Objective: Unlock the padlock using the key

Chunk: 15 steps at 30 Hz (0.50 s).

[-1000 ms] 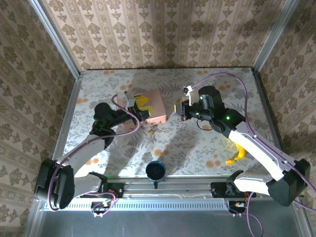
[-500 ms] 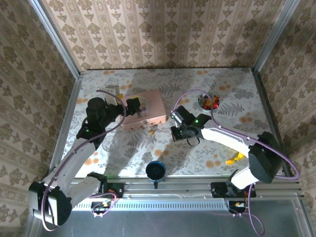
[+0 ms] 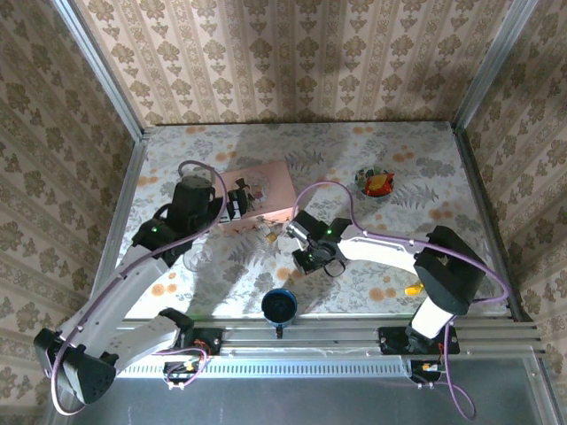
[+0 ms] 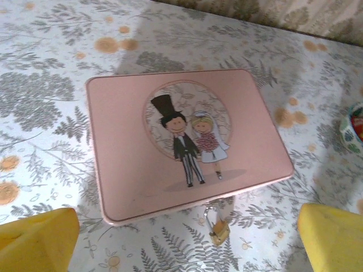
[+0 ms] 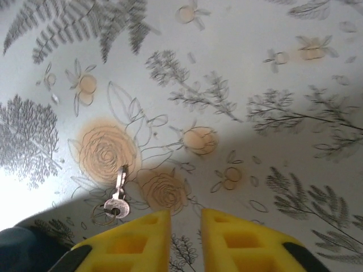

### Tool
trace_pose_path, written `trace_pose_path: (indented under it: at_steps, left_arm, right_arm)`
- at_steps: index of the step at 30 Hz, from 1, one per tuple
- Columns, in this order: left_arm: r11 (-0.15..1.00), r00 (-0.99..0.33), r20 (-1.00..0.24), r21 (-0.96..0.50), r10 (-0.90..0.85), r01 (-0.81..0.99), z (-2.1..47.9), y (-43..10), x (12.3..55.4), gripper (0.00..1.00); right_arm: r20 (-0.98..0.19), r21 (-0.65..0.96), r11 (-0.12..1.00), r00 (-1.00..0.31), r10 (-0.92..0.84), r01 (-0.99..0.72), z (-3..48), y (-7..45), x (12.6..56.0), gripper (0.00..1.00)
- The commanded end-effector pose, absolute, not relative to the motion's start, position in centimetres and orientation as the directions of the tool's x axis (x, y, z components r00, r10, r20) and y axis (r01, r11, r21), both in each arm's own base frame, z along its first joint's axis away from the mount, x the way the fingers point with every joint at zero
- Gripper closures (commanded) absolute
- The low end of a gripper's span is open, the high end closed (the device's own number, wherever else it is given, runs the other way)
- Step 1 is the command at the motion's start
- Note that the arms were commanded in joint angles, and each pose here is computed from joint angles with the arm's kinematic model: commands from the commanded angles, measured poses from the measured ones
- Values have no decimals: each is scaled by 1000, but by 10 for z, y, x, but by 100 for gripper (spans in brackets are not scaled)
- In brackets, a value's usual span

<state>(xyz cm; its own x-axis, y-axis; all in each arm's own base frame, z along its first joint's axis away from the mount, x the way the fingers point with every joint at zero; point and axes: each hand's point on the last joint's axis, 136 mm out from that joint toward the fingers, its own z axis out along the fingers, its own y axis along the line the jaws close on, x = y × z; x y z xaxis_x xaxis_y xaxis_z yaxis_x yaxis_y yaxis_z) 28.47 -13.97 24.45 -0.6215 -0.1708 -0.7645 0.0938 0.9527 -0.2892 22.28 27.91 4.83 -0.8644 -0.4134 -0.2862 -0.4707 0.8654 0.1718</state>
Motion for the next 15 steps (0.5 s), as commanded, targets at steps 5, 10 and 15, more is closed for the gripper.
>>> trace_pose_path:
  at_steps: [5,10,15]
  left_arm:
    - [958,-622,-752,-288,-218,13,233,-127,284,0]
    - [960,-624,-755,-280,-201,30,235,-127,288,0]
    - [951,-620,-754,-306,-218,38,235,-127,291,0]
  right_arm:
    - [-263,232,793,-821,-507,-564,49,316,210,72]
    - [-223,225,780,-810,-543,-584,43,323,202,69]
    - [-187,213,772,-800,-570,-599,40,324,195,66]
